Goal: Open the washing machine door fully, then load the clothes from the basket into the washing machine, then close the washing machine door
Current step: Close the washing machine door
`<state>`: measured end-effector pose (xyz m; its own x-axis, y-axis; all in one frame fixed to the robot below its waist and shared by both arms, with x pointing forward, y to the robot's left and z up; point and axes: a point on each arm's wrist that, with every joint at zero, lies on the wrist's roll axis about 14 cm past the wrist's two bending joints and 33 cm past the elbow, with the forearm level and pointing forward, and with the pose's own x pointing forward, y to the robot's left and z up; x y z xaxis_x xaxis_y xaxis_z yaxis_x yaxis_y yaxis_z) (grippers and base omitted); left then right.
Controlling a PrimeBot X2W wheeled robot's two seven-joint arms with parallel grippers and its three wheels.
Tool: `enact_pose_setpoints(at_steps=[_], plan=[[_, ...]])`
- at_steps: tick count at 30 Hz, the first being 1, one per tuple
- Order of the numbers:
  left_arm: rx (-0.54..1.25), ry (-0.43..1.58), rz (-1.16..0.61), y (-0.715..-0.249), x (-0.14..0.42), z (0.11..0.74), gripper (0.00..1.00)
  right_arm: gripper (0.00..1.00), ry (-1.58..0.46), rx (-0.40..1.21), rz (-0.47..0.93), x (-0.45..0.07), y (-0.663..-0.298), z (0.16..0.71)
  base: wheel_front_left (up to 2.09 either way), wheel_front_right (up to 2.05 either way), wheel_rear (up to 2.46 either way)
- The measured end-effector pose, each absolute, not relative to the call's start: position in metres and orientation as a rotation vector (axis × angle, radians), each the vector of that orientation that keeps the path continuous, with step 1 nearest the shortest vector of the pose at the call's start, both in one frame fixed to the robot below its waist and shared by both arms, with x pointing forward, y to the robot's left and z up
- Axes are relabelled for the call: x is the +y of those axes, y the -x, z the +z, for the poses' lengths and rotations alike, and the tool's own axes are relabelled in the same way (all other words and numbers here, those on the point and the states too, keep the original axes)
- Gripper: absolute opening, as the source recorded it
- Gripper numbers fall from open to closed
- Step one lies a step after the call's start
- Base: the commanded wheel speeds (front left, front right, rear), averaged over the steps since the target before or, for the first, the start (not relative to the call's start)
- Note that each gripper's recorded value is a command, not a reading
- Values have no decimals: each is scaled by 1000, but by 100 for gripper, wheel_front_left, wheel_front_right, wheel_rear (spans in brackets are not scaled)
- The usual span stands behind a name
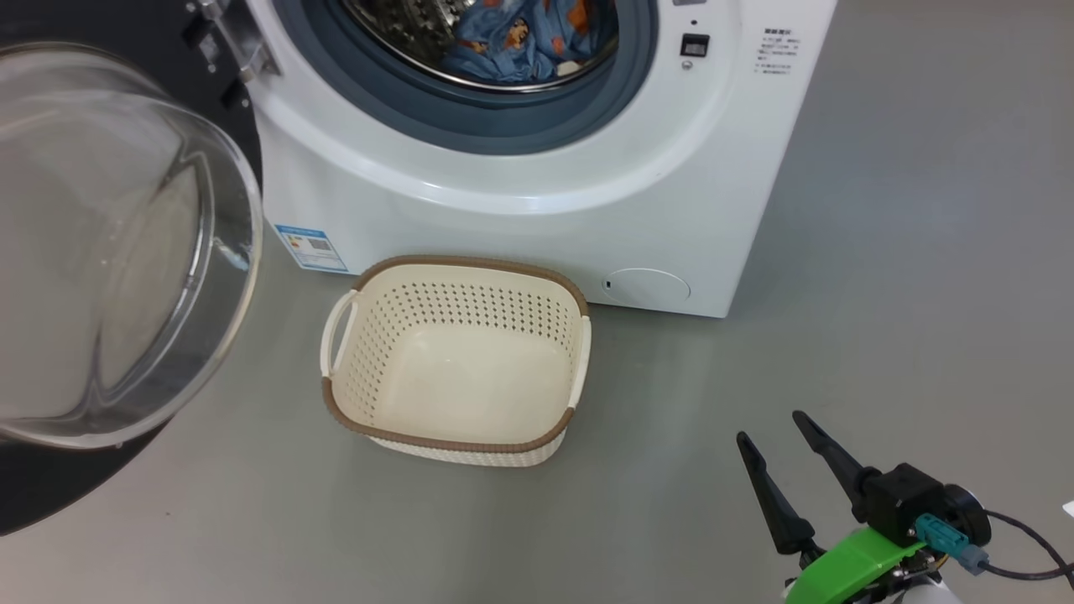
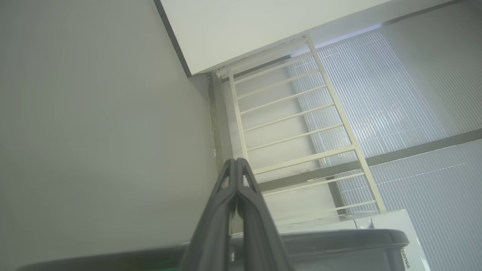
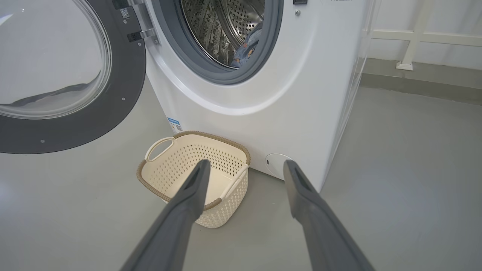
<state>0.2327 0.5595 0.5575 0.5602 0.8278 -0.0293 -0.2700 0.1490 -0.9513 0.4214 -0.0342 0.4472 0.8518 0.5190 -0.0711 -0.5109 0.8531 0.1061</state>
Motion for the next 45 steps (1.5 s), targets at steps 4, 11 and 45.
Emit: enact_pose_setpoints(at_steps=[4,11,45], plan=[[-580,1196,857,-244,558,551,0,100,-86,90,531,-38,-427,448,0,0,0],[-545,1229,835,-260,552,543,0,100,-81,99,510,-47,-427,445,0,0,0],[-136,1511,364,-247,459,527,0,100,-117,96,561,-23,-419,453,0,0,0]])
